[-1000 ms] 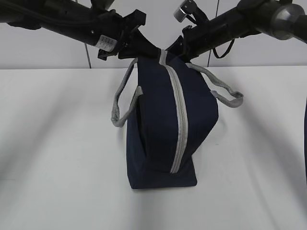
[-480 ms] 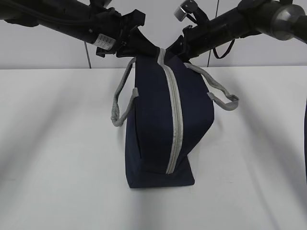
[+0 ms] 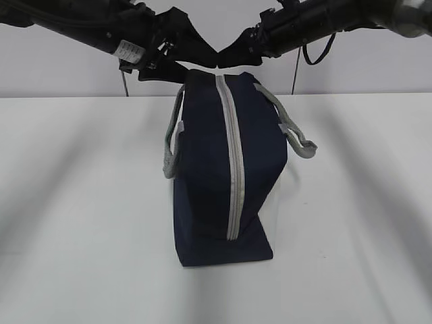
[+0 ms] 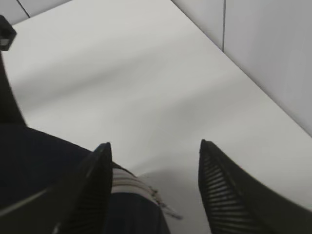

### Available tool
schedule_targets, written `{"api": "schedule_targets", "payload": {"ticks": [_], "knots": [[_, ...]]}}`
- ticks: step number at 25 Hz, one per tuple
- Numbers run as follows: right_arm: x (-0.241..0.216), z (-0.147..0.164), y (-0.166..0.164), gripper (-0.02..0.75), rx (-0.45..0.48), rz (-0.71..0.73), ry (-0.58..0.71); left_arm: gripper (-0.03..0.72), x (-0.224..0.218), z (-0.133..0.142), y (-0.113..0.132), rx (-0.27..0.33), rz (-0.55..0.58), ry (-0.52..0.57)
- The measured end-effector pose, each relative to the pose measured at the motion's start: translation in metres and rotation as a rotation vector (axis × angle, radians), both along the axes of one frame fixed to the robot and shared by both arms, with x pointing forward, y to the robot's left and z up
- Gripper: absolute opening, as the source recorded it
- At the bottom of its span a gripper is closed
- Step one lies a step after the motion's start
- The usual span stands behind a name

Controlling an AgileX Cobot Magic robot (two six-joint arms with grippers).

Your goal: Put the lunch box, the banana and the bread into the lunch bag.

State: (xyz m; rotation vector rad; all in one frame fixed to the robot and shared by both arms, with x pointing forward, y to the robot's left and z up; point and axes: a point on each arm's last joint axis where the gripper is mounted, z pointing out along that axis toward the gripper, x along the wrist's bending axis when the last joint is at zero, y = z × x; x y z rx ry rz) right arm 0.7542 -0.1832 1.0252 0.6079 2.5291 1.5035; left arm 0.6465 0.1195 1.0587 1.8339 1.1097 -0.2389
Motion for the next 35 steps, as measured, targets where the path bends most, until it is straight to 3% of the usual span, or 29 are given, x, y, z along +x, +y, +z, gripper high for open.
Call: {"api": "schedule_targets", "payload": {"ticks": [5,11,14,20,24,28,35], "knots": [[-0.009,0.018,-0.001,0.426,0.038,-0.054,0.147,0.538,0.002,0.006,0.020,0.031,0.054,0.022],[-0.017,0.031,-0.013,0.426,-0.053,-0.273,0.353,0.519,-0.008,0.019,0.041,0.239,0.134,0.031],[-0.022,0.040,-0.017,0.425,-0.098,-0.392,0.414,0.518,-0.011,0.023,0.048,0.308,0.178,0.042],[-0.041,0.070,-0.036,0.425,-0.152,-0.680,0.511,0.475,-0.021,0.034,0.058,0.354,0.256,0.062],[-0.061,0.072,-0.040,0.425,-0.195,-0.722,0.562,0.454,-0.037,0.027,0.063,0.407,0.290,0.120],[-0.079,0.053,-0.044,0.424,-0.257,-0.727,0.650,0.452,-0.058,0.011,0.069,0.466,0.285,0.188],[-0.129,0.038,-0.050,0.424,-0.335,-0.726,0.765,0.452,-0.106,-0.004,0.091,0.591,0.305,0.211]]}}
